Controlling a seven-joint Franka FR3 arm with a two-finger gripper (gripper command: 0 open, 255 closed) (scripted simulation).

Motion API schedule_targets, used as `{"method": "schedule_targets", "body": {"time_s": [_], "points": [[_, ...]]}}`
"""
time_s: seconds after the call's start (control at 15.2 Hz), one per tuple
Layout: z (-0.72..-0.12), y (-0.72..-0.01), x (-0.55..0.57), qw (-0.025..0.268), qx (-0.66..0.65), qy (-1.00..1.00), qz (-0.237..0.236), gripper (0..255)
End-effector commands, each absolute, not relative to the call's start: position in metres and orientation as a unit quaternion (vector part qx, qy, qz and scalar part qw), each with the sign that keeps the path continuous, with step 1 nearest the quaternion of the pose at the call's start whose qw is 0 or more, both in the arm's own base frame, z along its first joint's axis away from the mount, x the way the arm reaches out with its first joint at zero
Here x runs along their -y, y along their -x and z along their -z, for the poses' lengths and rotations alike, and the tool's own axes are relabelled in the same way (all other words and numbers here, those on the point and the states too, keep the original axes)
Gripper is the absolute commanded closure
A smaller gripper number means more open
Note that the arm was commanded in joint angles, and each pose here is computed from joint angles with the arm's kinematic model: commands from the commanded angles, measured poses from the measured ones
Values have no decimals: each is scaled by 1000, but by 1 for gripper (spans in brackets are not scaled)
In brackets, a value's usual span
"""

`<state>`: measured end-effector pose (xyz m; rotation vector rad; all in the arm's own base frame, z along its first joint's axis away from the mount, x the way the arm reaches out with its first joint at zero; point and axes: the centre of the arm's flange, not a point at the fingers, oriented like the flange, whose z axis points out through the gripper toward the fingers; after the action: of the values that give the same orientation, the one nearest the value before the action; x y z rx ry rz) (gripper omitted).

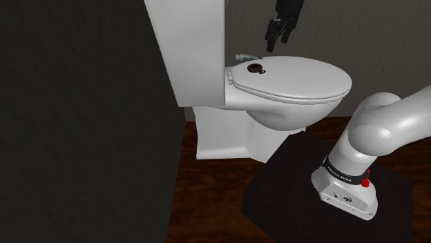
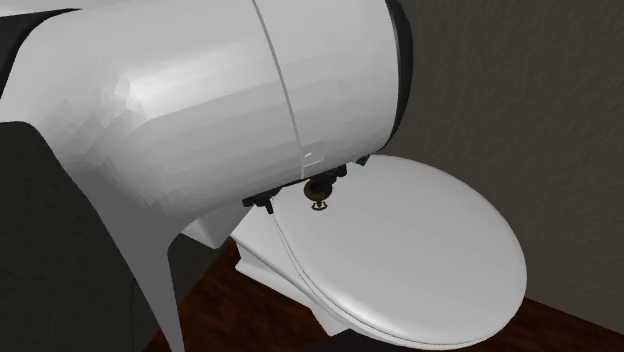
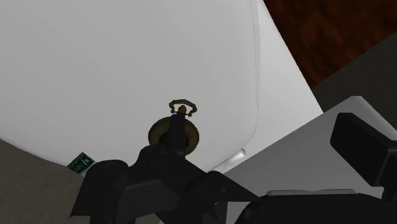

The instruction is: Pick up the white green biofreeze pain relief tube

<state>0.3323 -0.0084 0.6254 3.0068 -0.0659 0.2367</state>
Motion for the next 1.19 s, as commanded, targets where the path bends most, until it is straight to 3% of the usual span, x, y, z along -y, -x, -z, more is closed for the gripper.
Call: {"method": "schedule_targets", "body": {"time_s": [0.0, 1.12], "points": [[-625, -332, 8, 62, 22, -995, -78, 0], [-565, -471, 207, -27, -242, -967, -67, 0]]}}
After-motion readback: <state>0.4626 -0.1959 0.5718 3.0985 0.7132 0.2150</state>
